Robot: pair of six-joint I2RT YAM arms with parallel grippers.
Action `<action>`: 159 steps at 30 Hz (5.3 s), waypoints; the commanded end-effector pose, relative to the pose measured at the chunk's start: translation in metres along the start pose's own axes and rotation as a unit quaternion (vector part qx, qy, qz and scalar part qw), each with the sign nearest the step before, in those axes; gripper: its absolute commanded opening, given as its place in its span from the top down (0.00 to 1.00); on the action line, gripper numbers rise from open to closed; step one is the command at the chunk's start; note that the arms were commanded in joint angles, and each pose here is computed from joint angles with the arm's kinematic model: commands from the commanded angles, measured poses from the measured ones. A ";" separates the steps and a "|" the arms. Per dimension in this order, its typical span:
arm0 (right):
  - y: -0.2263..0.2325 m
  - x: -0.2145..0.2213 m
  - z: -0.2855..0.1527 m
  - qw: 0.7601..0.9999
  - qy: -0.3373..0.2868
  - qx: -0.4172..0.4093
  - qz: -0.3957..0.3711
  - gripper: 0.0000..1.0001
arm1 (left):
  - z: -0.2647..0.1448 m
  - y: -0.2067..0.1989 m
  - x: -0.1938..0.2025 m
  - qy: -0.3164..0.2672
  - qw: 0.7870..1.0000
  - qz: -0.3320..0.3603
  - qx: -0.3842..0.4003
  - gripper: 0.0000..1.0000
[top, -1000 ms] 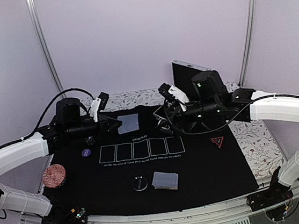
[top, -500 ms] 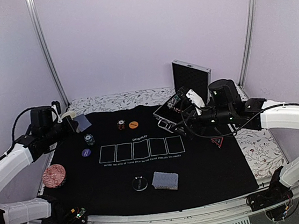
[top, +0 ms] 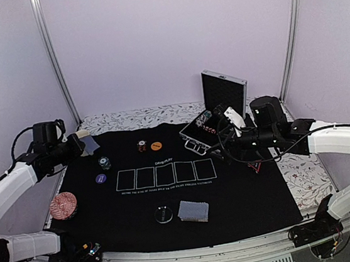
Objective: Distribute texas hold em gaming equipment
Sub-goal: Distribute the poker card in the big blind area, then pick up the poker card from the big blind area.
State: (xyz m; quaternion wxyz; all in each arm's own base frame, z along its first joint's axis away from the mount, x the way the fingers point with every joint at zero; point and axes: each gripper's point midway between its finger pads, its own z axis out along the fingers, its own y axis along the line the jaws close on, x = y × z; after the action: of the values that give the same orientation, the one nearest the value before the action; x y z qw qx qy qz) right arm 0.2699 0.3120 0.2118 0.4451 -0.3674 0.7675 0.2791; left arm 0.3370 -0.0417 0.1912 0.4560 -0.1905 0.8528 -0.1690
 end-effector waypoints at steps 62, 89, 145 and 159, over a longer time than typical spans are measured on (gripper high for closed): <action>0.000 -0.012 -0.016 1.000 -0.007 0.002 0.009 0.01 | 0.270 -0.061 0.062 0.135 0.990 0.050 -0.004 0.70; 0.014 0.053 -0.002 0.984 0.094 -0.039 0.143 0.01 | 0.058 -0.224 0.047 -0.021 0.922 0.325 0.212 0.36; 0.010 0.056 0.015 0.981 0.124 -0.032 0.143 0.01 | 0.298 -0.035 0.063 0.235 0.959 0.150 0.053 0.83; 0.009 0.056 0.015 0.981 0.128 -0.031 0.141 0.00 | 0.301 -0.033 0.071 0.247 0.956 0.149 0.061 0.93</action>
State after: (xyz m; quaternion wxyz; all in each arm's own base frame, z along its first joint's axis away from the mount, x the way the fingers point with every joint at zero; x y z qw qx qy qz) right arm 0.2458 0.3089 0.1486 0.2809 -0.2990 0.8560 0.3146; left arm 0.5665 -0.1404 0.0149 0.2832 0.0096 0.9406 -0.1869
